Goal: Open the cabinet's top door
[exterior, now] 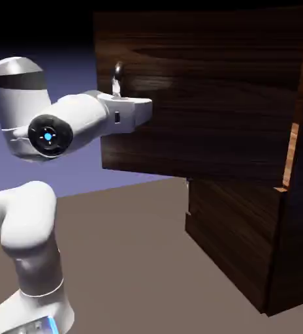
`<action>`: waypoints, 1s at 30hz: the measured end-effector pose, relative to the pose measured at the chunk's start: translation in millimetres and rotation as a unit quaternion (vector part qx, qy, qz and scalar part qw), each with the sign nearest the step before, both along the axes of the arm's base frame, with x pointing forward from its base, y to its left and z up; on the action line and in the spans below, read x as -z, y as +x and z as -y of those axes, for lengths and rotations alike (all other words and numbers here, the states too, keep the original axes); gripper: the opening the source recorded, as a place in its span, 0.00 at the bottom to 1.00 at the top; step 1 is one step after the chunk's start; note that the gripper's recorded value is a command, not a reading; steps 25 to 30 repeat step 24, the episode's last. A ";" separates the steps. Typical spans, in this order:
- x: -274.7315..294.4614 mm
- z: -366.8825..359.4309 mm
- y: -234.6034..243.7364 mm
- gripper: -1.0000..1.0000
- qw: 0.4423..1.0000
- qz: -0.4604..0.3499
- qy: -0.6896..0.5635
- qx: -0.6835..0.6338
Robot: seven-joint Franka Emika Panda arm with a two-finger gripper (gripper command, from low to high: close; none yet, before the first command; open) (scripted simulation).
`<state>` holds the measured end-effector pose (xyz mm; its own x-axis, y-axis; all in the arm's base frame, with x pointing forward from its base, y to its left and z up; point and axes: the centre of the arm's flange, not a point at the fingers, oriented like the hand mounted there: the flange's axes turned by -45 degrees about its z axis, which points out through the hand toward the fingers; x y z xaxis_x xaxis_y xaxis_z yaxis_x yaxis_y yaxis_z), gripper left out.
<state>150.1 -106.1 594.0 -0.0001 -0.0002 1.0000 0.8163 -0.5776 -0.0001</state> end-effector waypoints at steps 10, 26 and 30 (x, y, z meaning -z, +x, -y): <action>0.0 106.4 -14.0 0.00 0.992 0.000 0.000 -0.128; 0.0 236.3 6.5 1.00 0.959 0.000 0.000 -0.283; 0.0 236.3 6.5 1.00 0.959 0.000 0.000 -0.283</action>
